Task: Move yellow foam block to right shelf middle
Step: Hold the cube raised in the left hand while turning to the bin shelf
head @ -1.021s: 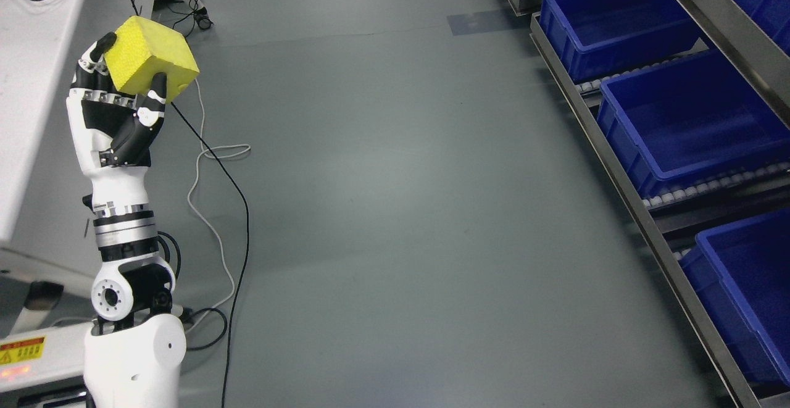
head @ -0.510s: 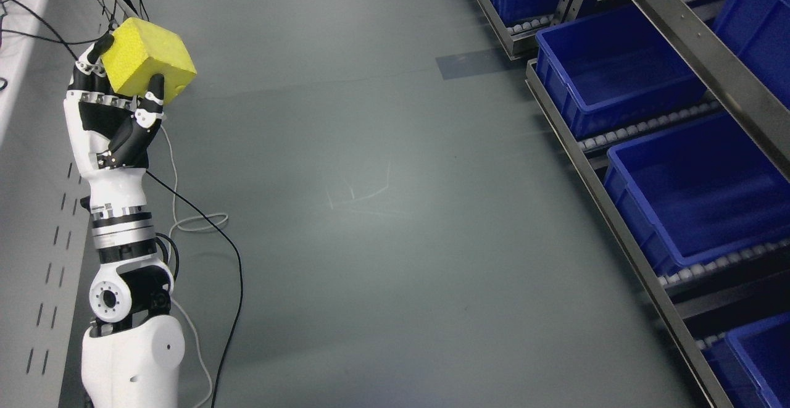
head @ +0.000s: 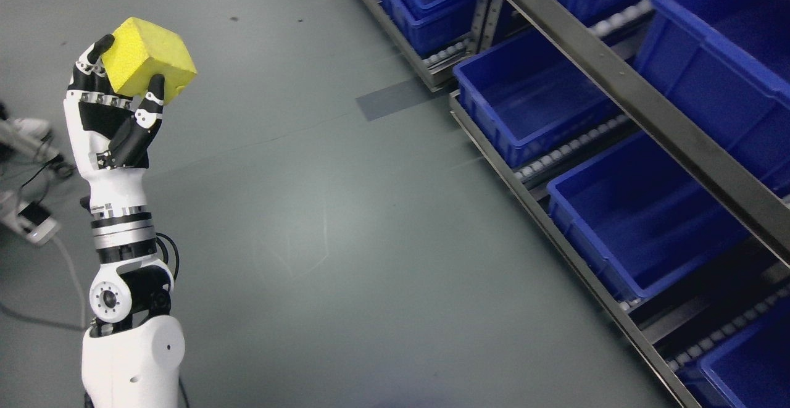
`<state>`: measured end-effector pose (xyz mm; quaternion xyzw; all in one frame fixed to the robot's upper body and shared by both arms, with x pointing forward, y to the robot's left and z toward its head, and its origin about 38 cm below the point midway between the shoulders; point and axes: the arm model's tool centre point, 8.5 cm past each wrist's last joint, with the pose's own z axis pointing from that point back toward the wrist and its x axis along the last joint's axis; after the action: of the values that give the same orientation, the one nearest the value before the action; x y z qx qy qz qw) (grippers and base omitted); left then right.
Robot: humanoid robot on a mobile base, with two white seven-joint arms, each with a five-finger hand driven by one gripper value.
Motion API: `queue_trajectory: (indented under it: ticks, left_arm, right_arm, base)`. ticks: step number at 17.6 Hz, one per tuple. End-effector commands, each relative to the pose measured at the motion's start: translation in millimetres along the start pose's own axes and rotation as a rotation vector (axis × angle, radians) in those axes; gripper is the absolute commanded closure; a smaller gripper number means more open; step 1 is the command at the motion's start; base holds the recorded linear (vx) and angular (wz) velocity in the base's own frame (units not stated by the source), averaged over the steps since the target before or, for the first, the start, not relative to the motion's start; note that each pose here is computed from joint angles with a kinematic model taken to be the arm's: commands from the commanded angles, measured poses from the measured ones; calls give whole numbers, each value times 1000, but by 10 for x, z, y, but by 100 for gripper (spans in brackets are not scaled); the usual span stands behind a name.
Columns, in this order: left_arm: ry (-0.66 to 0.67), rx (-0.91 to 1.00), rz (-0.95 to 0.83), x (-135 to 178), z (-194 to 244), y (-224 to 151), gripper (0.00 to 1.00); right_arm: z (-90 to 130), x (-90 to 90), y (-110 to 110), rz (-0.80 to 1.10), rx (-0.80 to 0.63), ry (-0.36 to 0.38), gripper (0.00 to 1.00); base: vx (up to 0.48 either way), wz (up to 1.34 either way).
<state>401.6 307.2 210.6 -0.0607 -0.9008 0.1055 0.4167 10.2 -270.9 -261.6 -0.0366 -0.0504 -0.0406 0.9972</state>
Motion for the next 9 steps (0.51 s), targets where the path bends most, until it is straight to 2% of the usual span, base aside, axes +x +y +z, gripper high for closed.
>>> queue_trajectory:
  ticks: [1, 9]
  left_arm:
    - [-4, -34, -11, 25, -36, -19, 61]
    - [-4, -42, -12, 35, -43, -12, 61]
  right_arm:
    - [-6, 89, -111, 0, -17, -22, 0]
    - [-5, 79, -112, 0, -17, -21, 0]
  base:
    - [360, -898]
    - [278, -965]
